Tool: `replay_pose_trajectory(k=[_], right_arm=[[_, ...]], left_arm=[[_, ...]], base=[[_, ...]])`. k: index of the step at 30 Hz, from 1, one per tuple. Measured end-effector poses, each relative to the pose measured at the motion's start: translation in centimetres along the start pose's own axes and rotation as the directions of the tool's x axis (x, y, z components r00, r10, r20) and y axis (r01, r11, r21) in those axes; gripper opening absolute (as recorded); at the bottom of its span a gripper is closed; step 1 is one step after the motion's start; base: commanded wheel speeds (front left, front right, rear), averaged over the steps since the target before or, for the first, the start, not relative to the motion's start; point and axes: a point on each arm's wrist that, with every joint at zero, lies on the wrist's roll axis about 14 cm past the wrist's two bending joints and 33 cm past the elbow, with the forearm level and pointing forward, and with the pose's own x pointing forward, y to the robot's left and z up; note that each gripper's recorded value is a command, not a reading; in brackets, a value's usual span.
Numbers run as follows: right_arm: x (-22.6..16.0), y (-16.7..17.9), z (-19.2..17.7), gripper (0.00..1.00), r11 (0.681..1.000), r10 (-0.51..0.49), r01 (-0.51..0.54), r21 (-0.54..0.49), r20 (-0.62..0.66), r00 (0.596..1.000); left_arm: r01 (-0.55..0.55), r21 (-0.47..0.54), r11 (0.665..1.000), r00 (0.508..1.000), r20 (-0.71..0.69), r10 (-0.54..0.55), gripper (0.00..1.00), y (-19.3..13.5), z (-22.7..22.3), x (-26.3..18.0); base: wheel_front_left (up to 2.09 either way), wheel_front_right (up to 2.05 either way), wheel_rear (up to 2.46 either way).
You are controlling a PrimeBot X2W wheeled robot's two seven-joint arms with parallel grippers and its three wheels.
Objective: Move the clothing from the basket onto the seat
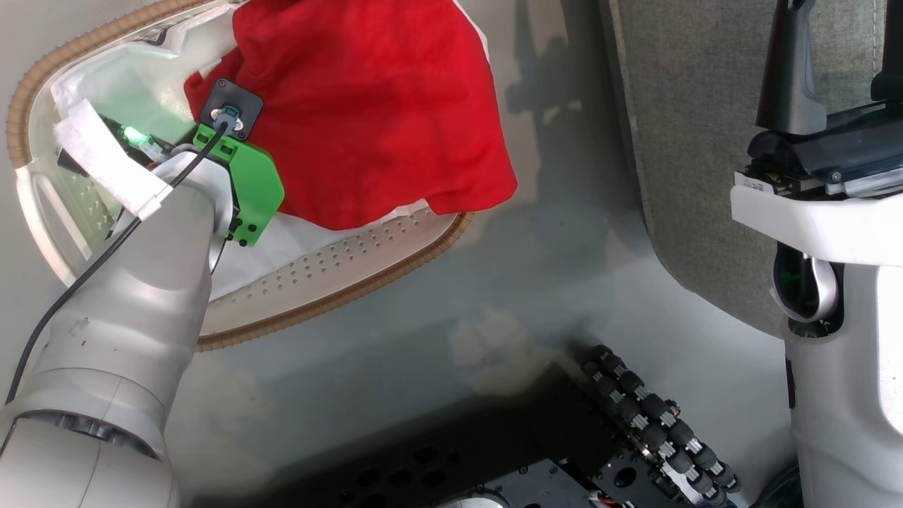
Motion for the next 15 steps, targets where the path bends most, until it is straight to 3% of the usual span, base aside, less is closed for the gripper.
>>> replay_pose_trajectory(k=[9, 15], right_arm=[[0.0, -0.2, 0.4, 1.00, 1.000, -0.003, 0.003, -0.006, 0.003, 1.000], [-0.1, 0.0, 1.5, 1.00, 1.000, 0.001, 0.000, -0.020, 0.015, 1.000]], left_arm=[[-0.001, 0.002, 1.000, 0.999, 0.044, 0.001, 0.00, -0.3, 1.1, -0.4], [0.048, -0.017, 0.999, 0.989, 0.139, -0.045, 0.00, -2.4, 2.8, -2.4]], base=[[0.00, 0.00, 0.00], [0.00, 0.00, 0.00]])
